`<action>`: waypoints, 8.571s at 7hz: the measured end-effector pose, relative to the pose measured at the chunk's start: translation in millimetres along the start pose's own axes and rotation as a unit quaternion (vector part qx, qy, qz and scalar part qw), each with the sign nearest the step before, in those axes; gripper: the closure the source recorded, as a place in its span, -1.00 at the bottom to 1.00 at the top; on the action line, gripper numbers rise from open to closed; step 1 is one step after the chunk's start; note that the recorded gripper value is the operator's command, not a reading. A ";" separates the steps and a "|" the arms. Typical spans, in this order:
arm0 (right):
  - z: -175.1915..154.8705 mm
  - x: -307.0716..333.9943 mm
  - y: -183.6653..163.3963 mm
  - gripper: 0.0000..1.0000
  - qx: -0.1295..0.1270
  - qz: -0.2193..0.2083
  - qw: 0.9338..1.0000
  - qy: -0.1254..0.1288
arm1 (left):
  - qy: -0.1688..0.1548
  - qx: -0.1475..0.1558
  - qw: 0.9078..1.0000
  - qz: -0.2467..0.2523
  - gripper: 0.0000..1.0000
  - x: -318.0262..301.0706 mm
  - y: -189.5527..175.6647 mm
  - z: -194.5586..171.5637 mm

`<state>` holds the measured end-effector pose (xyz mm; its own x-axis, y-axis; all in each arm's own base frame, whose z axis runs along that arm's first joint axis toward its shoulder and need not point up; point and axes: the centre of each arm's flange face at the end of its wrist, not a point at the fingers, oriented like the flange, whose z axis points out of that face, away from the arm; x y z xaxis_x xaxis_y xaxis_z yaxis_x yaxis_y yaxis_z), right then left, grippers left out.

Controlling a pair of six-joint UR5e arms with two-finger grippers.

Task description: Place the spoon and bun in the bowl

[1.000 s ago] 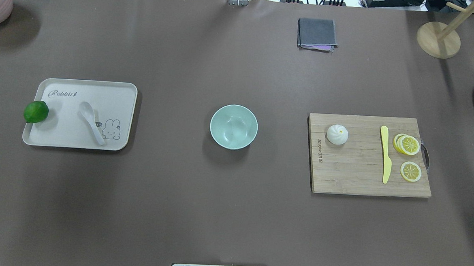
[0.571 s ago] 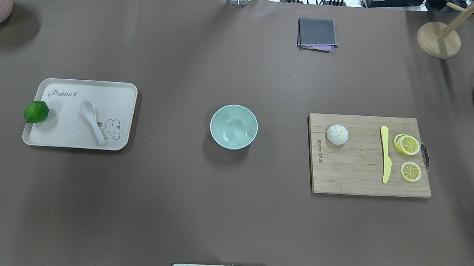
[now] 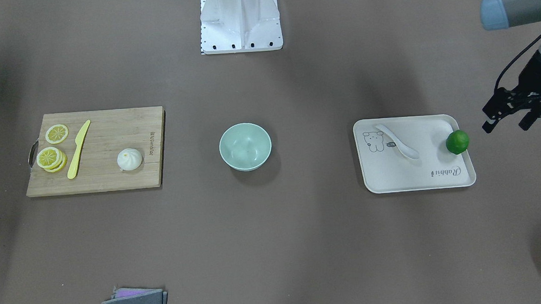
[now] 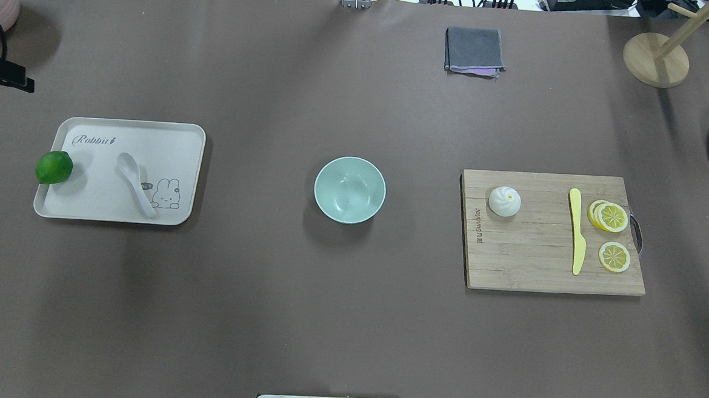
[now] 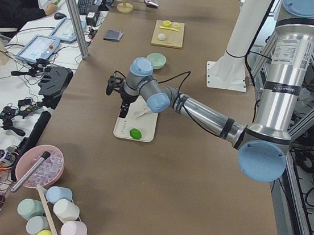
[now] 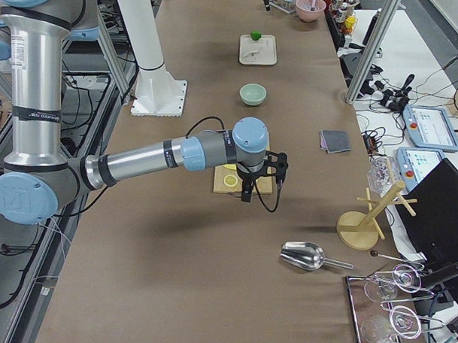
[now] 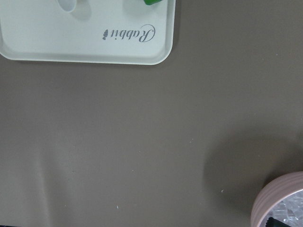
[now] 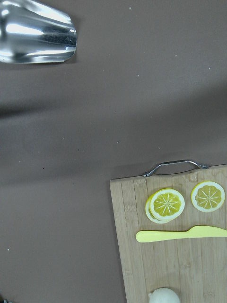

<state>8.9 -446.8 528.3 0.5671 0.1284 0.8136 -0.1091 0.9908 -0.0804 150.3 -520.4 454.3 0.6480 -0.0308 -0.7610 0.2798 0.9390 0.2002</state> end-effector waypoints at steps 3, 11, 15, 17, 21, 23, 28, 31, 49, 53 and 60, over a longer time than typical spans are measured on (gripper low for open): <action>4.4 -9.3 -1.1 -1.00 0.004 -0.018 1.000 -0.004 | -0.017 0.045 0.998 -0.048 -0.96 78.8 38.1 33.5; 33.1 -54.7 -3.8 -1.00 0.011 -0.032 0.999 -0.002 | -0.069 0.064 0.993 -0.067 -0.46 157.6 155.3 140.9; 34.7 -58.9 -3.8 -1.00 0.011 -0.032 0.999 -0.003 | -0.073 0.062 0.993 -0.067 0.09 152.5 157.9 148.1; 34.7 -59.0 -3.9 -1.00 0.011 -0.033 0.999 -0.003 | -0.065 0.064 0.994 -0.068 1.00 150.7 158.7 147.1; 33.3 -62.9 -5.8 -1.00 0.015 -0.034 0.999 -0.002 | -0.049 0.063 0.995 -0.064 1.00 158.4 156.3 131.3; 43.2 -85.2 -10.1 -1.00 0.011 -0.018 1.000 0.002 | -0.024 0.050 0.996 -0.074 1.00 175.8 132.4 94.6; 160.7 -269.9 23.3 -1.00 0.045 -0.027 0.998 0.029 | 0.011 0.042 0.995 -0.093 1.00 347.9 75.5 10.8; 247.8 -337.7 53.3 -0.97 0.064 -0.038 0.996 0.055 | 0.016 0.040 0.994 -0.099 1.00 365.0 77.1 4.5; 197.5 -425.2 -15.4 1.00 0.086 0.017 0.996 0.002 | 0.027 0.004 0.996 -0.084 1.00 524.5 181.9 71.5; 193.9 -455.5 -9.5 1.00 0.084 0.006 0.996 -0.011 | 0.023 0.033 0.998 -0.052 -0.96 522.6 172.8 74.2; 258.9 -598.3 75.6 -0.44 0.077 -0.015 0.997 0.000 | -0.037 0.050 0.988 0.143 -0.97 243.3 47.0 -25.5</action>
<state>-550.0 -459.9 184.5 0.5718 0.0998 0.8143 -0.2170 0.9756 0.0328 303.1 -475.0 262.8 0.7601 0.2018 -0.6177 0.1443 0.8744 0.4632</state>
